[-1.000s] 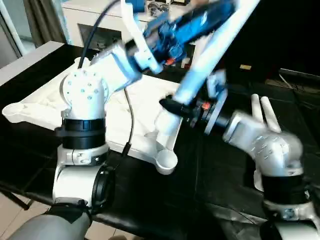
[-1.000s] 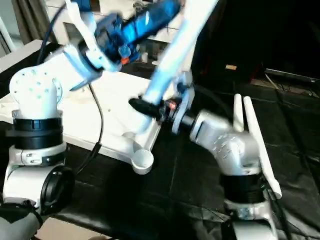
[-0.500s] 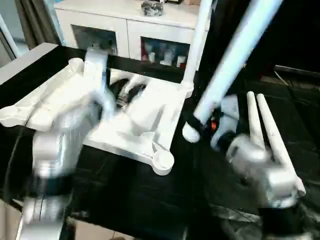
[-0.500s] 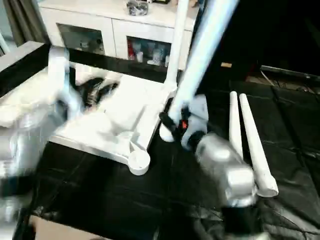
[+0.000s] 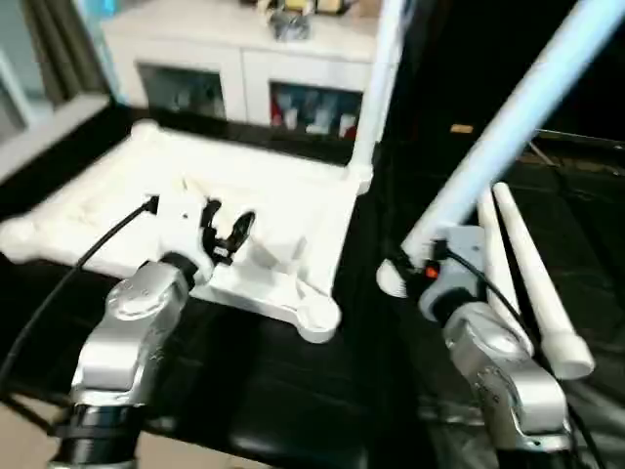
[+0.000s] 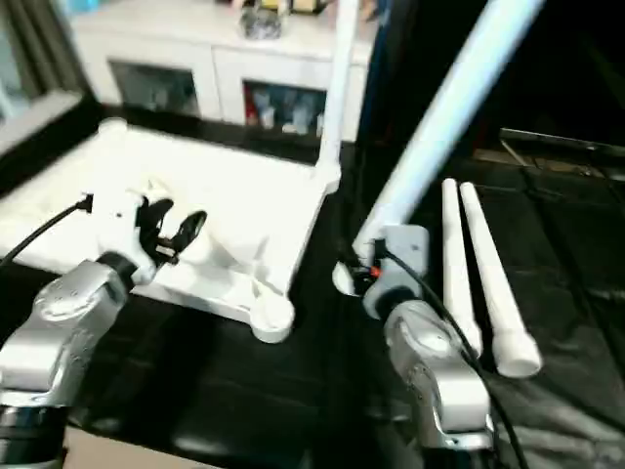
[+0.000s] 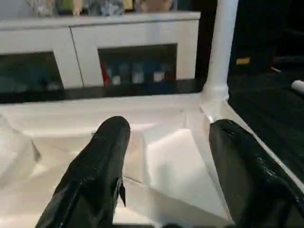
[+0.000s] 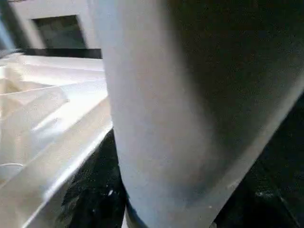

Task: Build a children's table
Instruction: Move to table

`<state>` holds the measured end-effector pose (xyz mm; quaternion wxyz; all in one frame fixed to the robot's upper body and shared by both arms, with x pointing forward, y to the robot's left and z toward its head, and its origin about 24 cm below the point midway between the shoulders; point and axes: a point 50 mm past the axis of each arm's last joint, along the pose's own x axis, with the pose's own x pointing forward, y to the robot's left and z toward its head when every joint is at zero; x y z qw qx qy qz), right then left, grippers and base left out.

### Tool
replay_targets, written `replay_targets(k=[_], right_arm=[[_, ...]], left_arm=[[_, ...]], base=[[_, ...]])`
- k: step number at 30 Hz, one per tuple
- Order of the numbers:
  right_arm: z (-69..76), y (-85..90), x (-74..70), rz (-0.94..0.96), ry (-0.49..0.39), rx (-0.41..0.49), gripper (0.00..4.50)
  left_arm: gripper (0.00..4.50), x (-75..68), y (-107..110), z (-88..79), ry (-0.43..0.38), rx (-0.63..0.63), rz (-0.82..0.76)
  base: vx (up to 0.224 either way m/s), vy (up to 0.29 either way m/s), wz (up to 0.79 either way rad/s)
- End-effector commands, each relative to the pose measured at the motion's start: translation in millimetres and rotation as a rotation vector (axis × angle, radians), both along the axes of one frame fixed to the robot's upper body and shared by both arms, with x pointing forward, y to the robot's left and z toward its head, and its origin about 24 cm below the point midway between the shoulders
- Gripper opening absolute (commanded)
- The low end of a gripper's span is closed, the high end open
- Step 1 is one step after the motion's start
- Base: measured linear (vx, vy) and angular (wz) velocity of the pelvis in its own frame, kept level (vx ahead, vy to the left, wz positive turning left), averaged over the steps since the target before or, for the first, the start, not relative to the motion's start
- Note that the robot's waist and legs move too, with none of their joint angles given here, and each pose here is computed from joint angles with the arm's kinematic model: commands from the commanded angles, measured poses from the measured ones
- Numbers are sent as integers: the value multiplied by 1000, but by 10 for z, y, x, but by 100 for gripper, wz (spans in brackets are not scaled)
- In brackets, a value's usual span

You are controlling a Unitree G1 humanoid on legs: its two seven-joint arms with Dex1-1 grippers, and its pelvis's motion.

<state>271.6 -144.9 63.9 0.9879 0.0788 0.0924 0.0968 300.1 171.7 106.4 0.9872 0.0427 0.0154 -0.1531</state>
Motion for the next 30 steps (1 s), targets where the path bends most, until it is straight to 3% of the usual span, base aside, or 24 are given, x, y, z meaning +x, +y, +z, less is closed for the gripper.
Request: replay_targets(k=[1, 8, 16, 20, 21, 24, 30], right_arm=[[48, 47, 22, -1, -36, 20, 192], [97, 62, 68, 14, -59, 48, 192], [133, 11, 122, 22, -84, 17, 192], [158, -43, 179, 35, -100, -3, 192], [177, -59, 199, 54, -109, -5, 192], [213, -80, 231, 99, -125, -17, 192], [242, -129, 250, 166, -133, -56, 191]], left_arm=[[302, 20, 76, -11, -5, 54, 59], [302, 83, 220, 31, -19, 33, 170], [302, 80, 112, 19, 10, 105, 6], [302, 76, 17, -96, 114, 248, -320], [302, 81, 29, -137, 171, 300, -450], [302, 118, 64, -131, 232, 367, -634], [328, 214, -6, -80, 307, 405, -832]], base=[[-74, 235, -41], [-97, 194, -14], [-102, -47, 0], [-110, -44, -7], [-108, -20, -9], [-71, 7, -9], [0, 0, 0]])
